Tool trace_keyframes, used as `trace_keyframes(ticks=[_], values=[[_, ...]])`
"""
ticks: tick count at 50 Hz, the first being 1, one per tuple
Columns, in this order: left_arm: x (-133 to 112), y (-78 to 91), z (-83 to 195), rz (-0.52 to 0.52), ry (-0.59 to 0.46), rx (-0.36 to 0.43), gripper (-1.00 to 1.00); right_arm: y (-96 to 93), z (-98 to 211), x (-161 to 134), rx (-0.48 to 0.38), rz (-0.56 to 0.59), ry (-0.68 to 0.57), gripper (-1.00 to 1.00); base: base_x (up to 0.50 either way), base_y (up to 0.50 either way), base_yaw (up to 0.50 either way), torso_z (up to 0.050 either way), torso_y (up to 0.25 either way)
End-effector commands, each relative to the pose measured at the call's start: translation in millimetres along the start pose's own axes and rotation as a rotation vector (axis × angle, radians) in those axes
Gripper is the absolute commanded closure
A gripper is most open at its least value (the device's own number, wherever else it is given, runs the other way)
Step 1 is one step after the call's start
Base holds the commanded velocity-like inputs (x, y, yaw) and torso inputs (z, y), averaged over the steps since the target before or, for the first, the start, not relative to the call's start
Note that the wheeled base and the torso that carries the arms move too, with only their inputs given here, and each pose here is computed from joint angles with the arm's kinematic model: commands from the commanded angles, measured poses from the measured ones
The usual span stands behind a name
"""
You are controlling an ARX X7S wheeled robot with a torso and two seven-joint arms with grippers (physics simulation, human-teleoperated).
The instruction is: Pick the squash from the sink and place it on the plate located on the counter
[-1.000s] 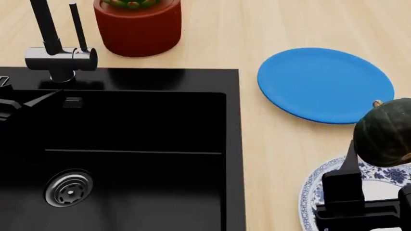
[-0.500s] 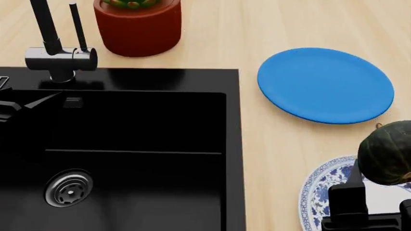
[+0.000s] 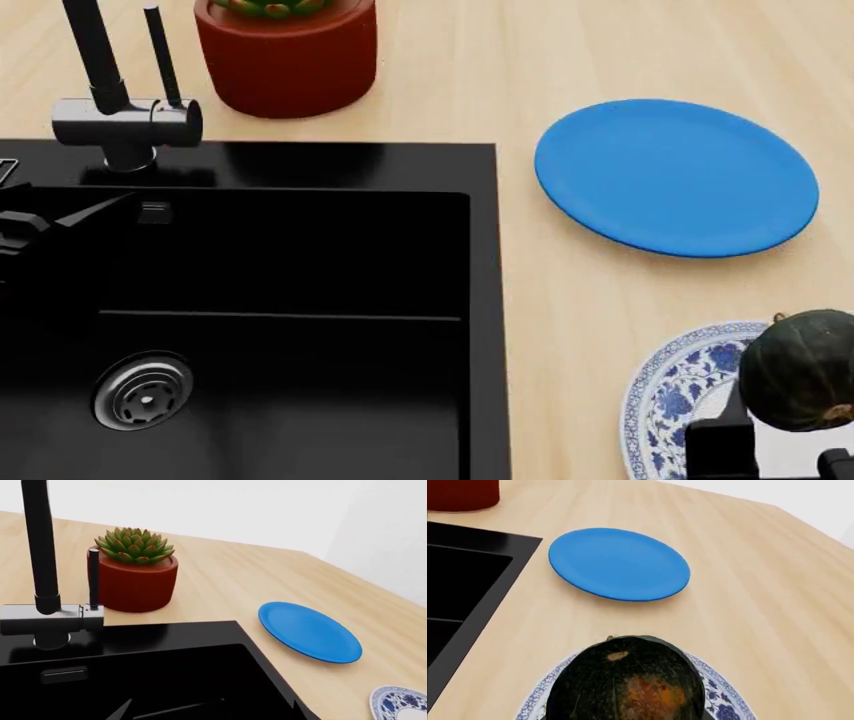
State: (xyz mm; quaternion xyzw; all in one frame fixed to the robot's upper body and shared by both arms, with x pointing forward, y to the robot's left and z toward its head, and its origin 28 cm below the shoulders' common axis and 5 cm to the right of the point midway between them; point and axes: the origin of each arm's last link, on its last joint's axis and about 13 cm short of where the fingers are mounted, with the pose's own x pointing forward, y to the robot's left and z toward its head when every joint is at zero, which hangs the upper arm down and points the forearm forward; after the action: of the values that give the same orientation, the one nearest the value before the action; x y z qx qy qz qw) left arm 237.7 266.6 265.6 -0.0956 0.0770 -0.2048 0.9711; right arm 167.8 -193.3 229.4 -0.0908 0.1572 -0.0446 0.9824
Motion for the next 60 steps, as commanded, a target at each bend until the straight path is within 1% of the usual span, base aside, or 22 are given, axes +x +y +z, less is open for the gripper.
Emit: trace_keyframes(ticks=[1, 8, 19, 50, 60], values=[[19.8, 15.5, -2.2, 0.085, 0.032, 0.012, -1.00, -5.0, -3.8, 8.1, -0.073, -0.031, -0.011, 1.00, 0.00, 0.00, 0.00, 0.000, 0.000], [19.6, 16.1, -2.7, 0.093, 0.035, 0.006, -1.00, -4.1, -5.7, 9.9, -0.070, -0.033, 0.004, 1.00, 0.00, 0.00, 0.00, 0.000, 0.001], [20.1, 16.0, -3.8, 0.073, 0.038, 0.005, -1.00, -2.0, -7.3, 10.6, -0.075, -0.028, 0.019, 1.00, 0.00, 0.00, 0.00, 0.000, 0.000], [20.4, 15.8, -4.9, 0.063, 0.040, 0.007, -1.00, -8.1, -23.1, 31.8, -0.017, -0.020, 0.125, 1.00, 0.00, 0.00, 0.00, 0.000, 0.001], [21.0, 16.0, -4.9, 0.062, 0.037, 0.005, -1.00, -9.9, -27.9, 34.8, -0.016, -0.036, 0.159, 1.00, 0.00, 0.00, 0.00, 0.000, 0.000]])
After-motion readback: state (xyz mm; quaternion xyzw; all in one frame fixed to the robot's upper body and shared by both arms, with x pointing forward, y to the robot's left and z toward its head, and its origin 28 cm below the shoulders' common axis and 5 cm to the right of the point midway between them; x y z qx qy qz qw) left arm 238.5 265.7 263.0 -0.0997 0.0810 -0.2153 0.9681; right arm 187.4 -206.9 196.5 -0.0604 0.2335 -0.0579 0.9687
